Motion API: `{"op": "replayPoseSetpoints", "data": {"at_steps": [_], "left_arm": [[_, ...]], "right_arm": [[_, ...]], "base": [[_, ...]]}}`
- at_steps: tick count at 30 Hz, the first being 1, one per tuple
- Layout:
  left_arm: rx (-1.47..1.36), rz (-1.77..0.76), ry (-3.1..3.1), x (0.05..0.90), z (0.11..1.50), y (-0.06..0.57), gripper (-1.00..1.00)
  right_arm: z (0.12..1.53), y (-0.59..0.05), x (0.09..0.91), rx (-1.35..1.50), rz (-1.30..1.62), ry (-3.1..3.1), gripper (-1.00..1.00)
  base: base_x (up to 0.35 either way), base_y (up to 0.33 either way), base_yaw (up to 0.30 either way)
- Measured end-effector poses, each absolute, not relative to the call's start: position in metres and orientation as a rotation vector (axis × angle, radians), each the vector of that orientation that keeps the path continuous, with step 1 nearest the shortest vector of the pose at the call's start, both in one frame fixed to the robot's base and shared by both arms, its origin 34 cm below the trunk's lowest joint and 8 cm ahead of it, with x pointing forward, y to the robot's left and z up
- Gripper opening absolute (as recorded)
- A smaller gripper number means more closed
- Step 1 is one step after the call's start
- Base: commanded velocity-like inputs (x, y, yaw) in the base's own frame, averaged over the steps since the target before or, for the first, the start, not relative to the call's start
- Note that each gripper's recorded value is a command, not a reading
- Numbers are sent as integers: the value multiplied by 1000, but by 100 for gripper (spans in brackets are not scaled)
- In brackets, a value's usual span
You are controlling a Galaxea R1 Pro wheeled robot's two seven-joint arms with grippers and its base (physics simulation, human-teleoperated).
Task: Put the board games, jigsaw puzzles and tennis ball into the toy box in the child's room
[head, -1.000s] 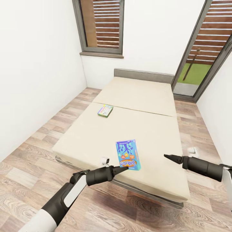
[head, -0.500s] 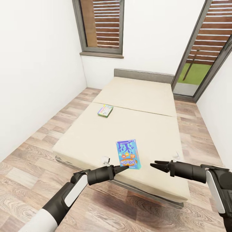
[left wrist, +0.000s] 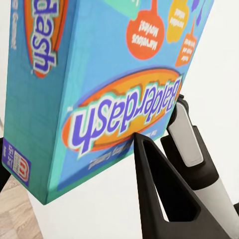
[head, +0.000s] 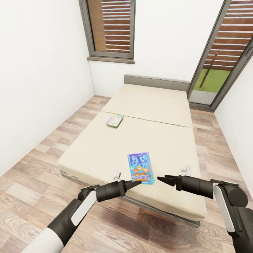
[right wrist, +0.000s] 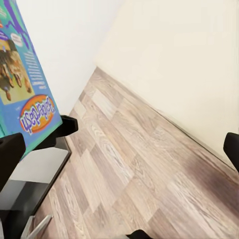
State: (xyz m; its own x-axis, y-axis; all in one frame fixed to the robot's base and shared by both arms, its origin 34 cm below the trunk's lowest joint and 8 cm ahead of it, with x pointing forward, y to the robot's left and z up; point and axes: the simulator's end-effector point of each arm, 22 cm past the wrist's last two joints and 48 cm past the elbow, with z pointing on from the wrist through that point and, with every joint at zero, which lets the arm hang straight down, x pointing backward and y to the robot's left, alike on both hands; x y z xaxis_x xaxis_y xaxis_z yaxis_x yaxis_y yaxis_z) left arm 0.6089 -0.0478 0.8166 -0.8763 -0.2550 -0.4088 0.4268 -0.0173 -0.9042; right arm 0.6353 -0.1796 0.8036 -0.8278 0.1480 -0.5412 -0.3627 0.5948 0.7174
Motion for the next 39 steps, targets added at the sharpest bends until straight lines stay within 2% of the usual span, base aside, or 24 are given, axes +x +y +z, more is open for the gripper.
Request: {"op": "replayPoseSetpoints", "data": {"at_steps": [39], "left_arm": [[168,-1947,1867,598,796,-66,-100]], "right_arm": [[804,-188,639,-119,1178,2250,100]], "base": [[0,0,0]]}}
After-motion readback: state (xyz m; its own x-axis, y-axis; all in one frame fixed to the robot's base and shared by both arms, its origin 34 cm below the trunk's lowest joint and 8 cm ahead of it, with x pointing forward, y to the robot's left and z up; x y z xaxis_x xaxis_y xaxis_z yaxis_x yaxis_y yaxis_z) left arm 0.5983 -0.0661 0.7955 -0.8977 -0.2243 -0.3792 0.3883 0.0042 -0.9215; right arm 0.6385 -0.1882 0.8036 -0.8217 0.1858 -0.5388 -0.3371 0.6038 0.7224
